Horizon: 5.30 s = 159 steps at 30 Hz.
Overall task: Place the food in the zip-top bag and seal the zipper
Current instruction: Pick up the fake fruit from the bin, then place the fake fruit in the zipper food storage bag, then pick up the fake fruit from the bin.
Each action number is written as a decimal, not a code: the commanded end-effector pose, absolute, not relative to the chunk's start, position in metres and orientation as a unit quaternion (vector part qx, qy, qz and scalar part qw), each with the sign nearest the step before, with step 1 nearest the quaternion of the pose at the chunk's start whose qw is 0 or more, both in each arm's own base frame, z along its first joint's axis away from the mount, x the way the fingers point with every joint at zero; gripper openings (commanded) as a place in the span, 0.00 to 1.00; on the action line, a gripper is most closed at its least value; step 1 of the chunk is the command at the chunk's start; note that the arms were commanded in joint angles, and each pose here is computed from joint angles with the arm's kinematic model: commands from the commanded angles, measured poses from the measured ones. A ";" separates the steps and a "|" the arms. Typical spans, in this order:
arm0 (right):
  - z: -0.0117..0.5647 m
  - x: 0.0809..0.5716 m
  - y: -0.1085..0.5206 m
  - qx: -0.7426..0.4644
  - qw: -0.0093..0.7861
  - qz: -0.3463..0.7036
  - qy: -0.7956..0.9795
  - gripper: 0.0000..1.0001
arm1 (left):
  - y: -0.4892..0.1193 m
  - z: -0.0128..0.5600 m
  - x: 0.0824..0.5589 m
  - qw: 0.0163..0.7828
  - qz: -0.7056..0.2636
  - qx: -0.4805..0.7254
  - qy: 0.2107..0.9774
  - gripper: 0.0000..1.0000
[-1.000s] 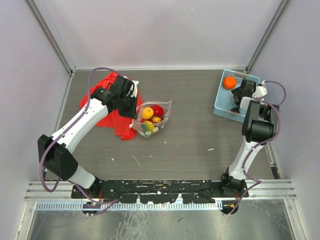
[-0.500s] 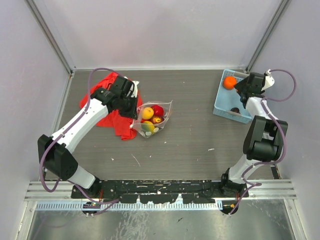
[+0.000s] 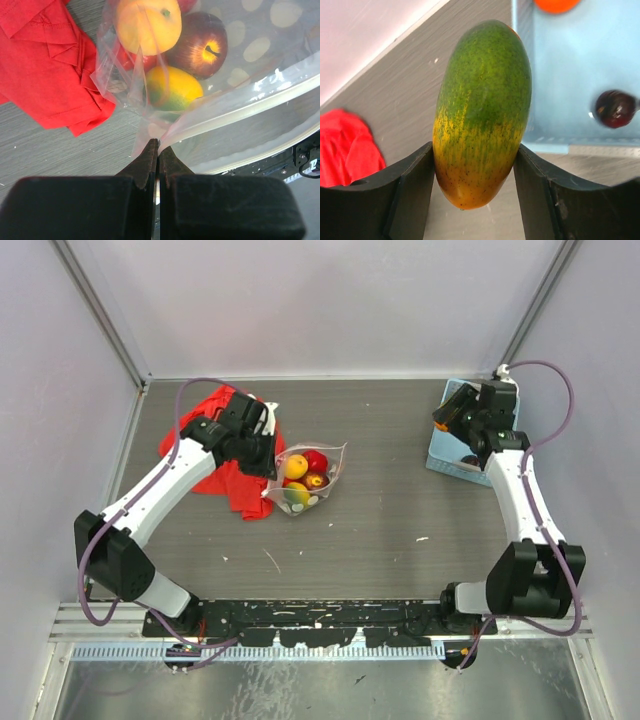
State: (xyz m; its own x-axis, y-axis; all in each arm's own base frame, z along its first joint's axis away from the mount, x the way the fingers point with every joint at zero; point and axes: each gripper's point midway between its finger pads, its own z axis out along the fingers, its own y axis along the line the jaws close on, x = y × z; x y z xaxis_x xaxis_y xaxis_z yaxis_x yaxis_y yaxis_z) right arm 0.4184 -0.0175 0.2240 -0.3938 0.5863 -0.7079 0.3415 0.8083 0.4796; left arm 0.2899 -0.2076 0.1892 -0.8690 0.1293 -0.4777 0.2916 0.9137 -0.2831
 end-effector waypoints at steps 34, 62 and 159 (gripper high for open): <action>0.292 0.237 0.253 -0.059 0.239 0.435 0.866 0.18 | -0.220 0.209 0.294 0.264 -0.222 0.101 0.933 0.00; 0.252 0.272 0.313 0.062 0.182 0.435 0.880 0.23 | -0.237 0.223 0.283 0.273 -0.265 0.122 0.917 0.00; 0.268 0.406 0.015 0.152 0.508 0.051 0.847 1.00 | -0.235 0.229 0.279 0.294 -0.246 0.134 0.914 0.00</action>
State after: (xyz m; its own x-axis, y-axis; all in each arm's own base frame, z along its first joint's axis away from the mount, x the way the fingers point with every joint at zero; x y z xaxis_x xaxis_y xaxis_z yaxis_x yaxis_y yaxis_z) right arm 0.3805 0.0410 0.2434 -0.5551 0.2959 -0.7774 0.1923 0.9549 0.2261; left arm 0.2731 -0.2344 0.2109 -0.8244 0.1267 -0.5516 0.3749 0.8524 -0.3645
